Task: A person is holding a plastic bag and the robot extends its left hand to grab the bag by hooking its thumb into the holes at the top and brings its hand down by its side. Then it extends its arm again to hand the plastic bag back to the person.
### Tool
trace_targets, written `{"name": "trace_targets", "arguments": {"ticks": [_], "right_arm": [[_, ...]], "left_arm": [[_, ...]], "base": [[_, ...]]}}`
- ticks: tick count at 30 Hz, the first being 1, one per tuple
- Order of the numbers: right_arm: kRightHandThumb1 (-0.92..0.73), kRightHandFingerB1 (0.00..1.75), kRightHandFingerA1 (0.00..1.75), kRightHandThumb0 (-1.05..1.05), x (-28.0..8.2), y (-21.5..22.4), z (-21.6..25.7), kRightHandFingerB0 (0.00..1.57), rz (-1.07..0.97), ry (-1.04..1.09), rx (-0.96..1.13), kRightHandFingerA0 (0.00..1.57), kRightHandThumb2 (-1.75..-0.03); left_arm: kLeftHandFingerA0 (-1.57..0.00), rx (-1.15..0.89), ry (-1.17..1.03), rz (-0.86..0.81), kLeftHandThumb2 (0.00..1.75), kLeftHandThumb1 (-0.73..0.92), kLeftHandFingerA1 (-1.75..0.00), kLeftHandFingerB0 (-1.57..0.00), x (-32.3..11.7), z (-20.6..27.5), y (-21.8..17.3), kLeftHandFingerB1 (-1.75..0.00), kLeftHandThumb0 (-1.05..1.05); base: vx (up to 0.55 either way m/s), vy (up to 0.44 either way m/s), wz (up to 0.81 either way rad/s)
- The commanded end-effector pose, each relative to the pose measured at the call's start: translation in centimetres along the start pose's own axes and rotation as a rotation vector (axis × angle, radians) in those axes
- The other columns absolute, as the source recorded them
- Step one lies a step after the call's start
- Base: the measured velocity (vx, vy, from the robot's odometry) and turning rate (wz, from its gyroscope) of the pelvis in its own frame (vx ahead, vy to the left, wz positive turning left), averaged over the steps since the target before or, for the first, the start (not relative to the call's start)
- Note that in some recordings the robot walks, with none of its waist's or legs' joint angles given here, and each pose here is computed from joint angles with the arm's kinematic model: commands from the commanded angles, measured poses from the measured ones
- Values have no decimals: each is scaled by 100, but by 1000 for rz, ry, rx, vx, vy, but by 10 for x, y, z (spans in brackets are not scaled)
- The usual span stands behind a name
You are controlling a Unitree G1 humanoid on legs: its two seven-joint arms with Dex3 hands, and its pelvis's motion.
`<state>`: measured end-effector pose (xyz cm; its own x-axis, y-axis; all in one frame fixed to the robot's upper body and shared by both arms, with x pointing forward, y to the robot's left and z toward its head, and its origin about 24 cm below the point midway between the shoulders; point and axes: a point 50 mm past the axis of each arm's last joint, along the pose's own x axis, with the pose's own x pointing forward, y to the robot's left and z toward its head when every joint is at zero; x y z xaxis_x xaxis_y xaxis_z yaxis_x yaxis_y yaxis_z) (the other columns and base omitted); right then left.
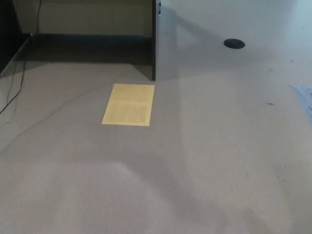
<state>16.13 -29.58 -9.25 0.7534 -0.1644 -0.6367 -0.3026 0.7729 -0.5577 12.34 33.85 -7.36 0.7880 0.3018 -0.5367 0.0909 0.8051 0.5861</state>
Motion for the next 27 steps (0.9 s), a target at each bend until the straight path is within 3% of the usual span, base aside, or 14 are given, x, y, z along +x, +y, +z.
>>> {"name": "trace_targets", "arguments": {"ticks": [1, 3, 6, 7, 9, 13, 15, 16, 18, 19, 20, 21, 22, 27], "right_arm": [[-56, 46, 57, -35, -7, -9, -8, 43, -14, -41, -62, 67, -73], [-56, 45, 58, -35, -11, -8, -15, 42, -9, -35, -63, 68, -74], [-67, 37, 50, -27, -14, -7, -19, 46, -11, -29, -66, 74, -60], [-57, 45, 59, -36, -14, -8, -19, 40, -12, -28, -65, 70, -74], [-67, 36, 48, -30, -15, -8, -21, 47, -19, -24, -66, 73, -58], [-67, 36, 48, -28, -15, -9, -22, 45, -27, -25, -61, 72, -59], [-67, 36, 49, -29, -16, -9, -23, 44, -24, -17, -59, 74, -60], [-56, 45, 60, -38, -16, -9, -23, 39, -23, -17, -64, 71, -76], [-56, 45, 60, -38, -17, -8, -25, 39, -23, -15, -68, 71, -75], [-67, 36, 50, -29, -17, -7, -26, 43, -20, -12, -71, 76, -59], [-67, 36, 50, -29, -17, -7, -26, 44, -19, -11, -71, 75, -60], [-67, 36, 50, -29, -16, -8, -25, 44, -20, -11, -69, 75, -60], [-56, 45, 60, -37, -16, -8, -25, 38, -22, -14, -65, 72, -75], [-56, 45, 59, -38, -18, -8, -30, 39, -16, 13, -66, 70, -75]], "left_arm": [[-44, 34, -96, 3, 66, 38, -49, -33, -5, 2, 9, -41, -42], [-47, 31, -84, -17, 54, 46, -41, -37, -7, -1, 6, -33, -34], [-29, 40, -163, -3, 66, 40, -44, -24, -6, 10, 9, -38, -45], [-36, 32, -209, 14, 55, 48, -38, -27, -5, 17, 11, -30, -40], [-29, 57, -293, 40, 69, 40, -44, -22, -4, 35, 20, -39, -50], [-29, 37, -537, 104, 67, 40, -43, -23, -10, 81, 36, -38, -51], [-31, 25, -707, 149, 55, 48, -33, -27, -20, 116, 48, -30, -46], [-32, 32, -738, 167, 56, 49, -32, -27, -23, 125, 52, -30, -48], [-31, 41, -815, 192, 55, 48, -33, -26, -30, 145, 58, -29, -47], [-11, 44, -883, 197, 87, 30, -52, -10, -36, 158, 63, -51, -25], [-29, 57, -939, 208, 56, 49, -34, -25, -41, 174, 67, -29, -48], [-29, 73, -982, 223, 56, 49, -34, -25, -47, 189, 71, -29, -48], [-29, 74, -1010, 228, 56, 49, -34, -27, -50, 198, 73, -30, -47], [-33, 109, -1201, 233, 55, 48, -33, -31, -71, 252, 76, -31, -48]], "base": [[0, 0, 0], [0, 0, 0], [0, 0, 0], [0, 0, 0], [0, 0, 0], [0, 0, 0], [0, 0, 0], [0, 0, 0], [0, 0, 0], [0, 0, 0], [0, 0, 0], [0, 0, 0], [0, 0, 0], [0, 0, 0]]}}
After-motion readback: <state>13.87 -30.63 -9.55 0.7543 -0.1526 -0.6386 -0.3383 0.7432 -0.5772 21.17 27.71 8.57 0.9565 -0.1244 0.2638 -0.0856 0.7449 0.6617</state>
